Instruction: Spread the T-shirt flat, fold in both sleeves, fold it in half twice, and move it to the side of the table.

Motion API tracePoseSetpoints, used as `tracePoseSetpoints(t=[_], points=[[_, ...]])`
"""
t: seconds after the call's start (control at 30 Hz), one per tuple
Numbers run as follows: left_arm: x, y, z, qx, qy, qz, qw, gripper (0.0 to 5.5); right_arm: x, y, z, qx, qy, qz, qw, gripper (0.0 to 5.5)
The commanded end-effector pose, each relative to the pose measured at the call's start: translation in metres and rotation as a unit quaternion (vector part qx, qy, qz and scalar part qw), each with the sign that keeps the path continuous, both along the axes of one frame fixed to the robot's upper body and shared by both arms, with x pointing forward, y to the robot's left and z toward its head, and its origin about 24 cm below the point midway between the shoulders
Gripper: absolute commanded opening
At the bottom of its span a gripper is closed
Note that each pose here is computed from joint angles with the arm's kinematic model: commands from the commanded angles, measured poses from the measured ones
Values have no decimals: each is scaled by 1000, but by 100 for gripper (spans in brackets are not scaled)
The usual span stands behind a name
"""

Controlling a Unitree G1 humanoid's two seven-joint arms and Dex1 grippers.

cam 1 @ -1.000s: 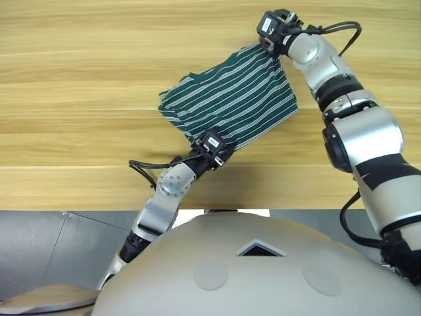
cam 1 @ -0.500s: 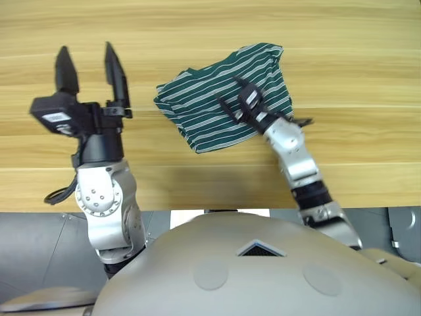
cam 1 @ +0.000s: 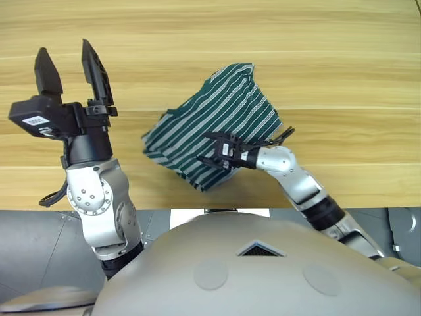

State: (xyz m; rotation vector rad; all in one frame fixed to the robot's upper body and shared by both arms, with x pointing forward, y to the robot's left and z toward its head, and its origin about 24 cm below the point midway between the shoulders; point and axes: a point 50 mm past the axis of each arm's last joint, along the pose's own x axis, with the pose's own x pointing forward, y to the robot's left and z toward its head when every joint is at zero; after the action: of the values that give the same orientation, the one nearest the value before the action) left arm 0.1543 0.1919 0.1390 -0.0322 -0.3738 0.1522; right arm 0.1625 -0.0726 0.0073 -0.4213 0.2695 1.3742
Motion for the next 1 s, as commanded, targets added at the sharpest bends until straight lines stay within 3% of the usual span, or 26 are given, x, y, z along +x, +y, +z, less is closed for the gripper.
tracePoseSetpoints(t=[0.03,0.17,0.37,0.53,0.63,0.8,1.0], points=[[1,-4,0,-7,2,-2,1000,306,13,-86,4,-138,5,-46,989,309],[1,-7,-2,-5,7,-8,1000,306,29,-92,54,-31,-6,-63,997,309],[2,-9,-6,-4,14,-15,1000,306,46,-92,77,31,23,-48,998,309],[2,-14,-10,1,24,-32,999,306,96,-89,35,-26,46,-147,988,309],[3,-21,-15,8,33,-50,998,306,121,-69,5,-49,57,-208,975,309],[3,-28,-19,12,41,-71,997,306,111,-25,-37,-113,105,-133,979,309],[4,-31,-22,14,47,-83,995,306,124,10,-36,-121,29,-113,986,309]])
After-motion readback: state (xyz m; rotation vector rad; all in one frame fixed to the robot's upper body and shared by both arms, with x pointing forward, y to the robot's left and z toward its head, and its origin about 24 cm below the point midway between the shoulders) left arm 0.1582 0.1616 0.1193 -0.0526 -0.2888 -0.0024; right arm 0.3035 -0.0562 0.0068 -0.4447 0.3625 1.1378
